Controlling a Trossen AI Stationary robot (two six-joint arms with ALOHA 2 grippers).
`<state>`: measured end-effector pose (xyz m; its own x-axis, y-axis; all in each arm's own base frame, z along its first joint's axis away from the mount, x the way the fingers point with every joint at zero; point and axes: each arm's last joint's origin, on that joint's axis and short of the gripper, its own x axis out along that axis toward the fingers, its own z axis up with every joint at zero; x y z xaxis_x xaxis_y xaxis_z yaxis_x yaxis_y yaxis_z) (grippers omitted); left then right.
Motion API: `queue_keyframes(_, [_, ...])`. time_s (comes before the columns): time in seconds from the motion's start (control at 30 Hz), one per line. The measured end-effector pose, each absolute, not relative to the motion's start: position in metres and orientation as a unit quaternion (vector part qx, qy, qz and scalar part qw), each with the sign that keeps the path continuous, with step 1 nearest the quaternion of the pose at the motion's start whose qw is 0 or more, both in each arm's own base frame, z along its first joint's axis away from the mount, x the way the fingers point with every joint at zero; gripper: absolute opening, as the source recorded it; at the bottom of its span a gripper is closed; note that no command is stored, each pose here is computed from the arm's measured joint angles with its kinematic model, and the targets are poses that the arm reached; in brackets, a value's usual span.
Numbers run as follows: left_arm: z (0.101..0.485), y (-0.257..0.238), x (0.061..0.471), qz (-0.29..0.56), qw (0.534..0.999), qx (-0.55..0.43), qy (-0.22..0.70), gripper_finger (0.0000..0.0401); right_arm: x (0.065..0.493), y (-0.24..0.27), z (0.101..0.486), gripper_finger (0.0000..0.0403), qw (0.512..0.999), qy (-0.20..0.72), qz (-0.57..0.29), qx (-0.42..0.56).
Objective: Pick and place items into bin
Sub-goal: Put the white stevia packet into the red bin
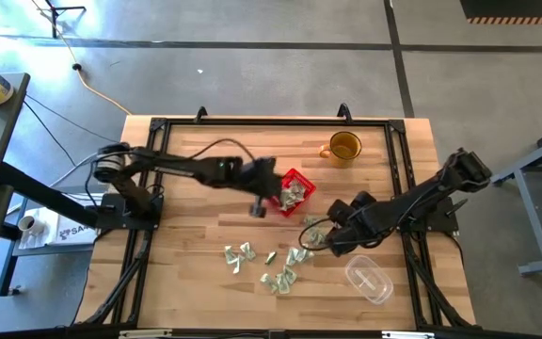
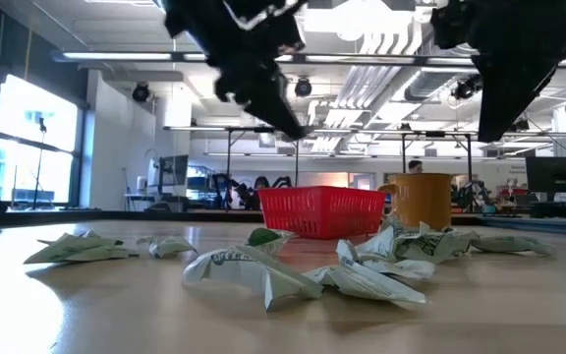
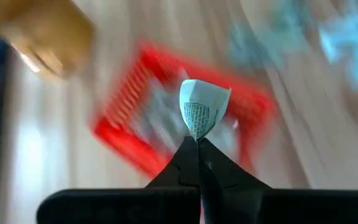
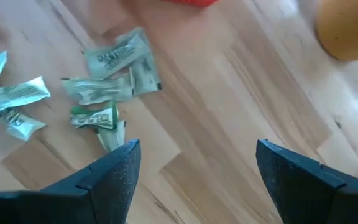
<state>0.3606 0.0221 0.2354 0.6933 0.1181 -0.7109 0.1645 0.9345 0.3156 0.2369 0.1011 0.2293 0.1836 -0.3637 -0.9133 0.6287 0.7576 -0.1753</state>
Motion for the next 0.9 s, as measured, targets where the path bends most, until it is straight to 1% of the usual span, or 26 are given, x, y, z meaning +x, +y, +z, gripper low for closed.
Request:
queue_keyframes(0.1, [0.225, 0.044, 0.376, -0.017, 0.909, 0.157, 0.386, 0.0027, 0.235, 0.102, 0.232, 0.0309, 0.763, 0.547, -0.319, 0.127])
queue_keyframes(0.13, [0.222, 0.05, 0.38, -0.022, 0.912, 0.143, 0.384, 0.0037, 0.235, 0.104, 0.232, 0.0309, 0.764, 0.553, -0.307, 0.125])
queue_keyframes(0.2, [0.216, 0.058, 0.386, -0.026, 0.913, 0.108, 0.393, 0.0079, 0.237, 0.107, 0.229, 0.0309, 0.767, 0.565, -0.275, 0.127])
queue_keyframes(0.23, [0.216, 0.06, 0.39, -0.02, 0.917, 0.094, 0.387, 0.0107, 0.237, 0.11, 0.227, 0.0309, 0.769, 0.572, -0.254, 0.131])
queue_keyframes(0.3, [0.211, 0.058, 0.389, -0.017, 0.907, 0.074, 0.415, 0.0163, 0.238, 0.112, 0.219, 0.0309, 0.768, 0.586, -0.217, 0.142])
queue_keyframes(0.4, [0.216, 0.051, 0.389, -0.012, 0.897, 0.076, 0.435, 0.0235, 0.238, 0.117, 0.208, 0.0309, 0.77, 0.589, -0.184, 0.16])
queue_keyframes(0.47, [0.228, 0.044, 0.383, -0.014, 0.89, 0.062, 0.451, 0.0271, 0.239, 0.119, 0.2, 0.0309, 0.779, 0.581, -0.168, 0.165])
queue_keyframes(0.53, [0.243, 0.037, 0.376, -0.018, 0.89, 0.052, 0.452, 0.0294, 0.24, 0.12, 0.191, 0.0309, 0.786, 0.576, -0.15, 0.166])
queue_keyframes(0.6, [0.252, 0.029, 0.366, -0.021, 0.883, 0.051, 0.466, 0.0303, 0.24, 0.118, 0.181, 0.0309, 0.794, 0.572, -0.131, 0.157])
queue_keyframes(0.7, [0.256, 0.024, 0.349, -0.005, 0.857, 0.043, 0.513, 0.03, 0.236, 0.113, 0.165, 0.0309, 0.795, 0.574, -0.124, 0.151])
queue_keyframes(0.8, [0.26, 0.025, 0.332, 0.026, 0.84, 0.031, 0.542, 0.028, 0.232, 0.102, 0.151, 0.0309, 0.786, 0.58, -0.141, 0.159])
queue_keyframes(0.9, [0.255, 0.025, 0.315, 0.048, 0.83, 0.01, 0.555, 0.0254, 0.232, 0.093, 0.14, 0.0309, 0.782, 0.578, -0.138, 0.189])
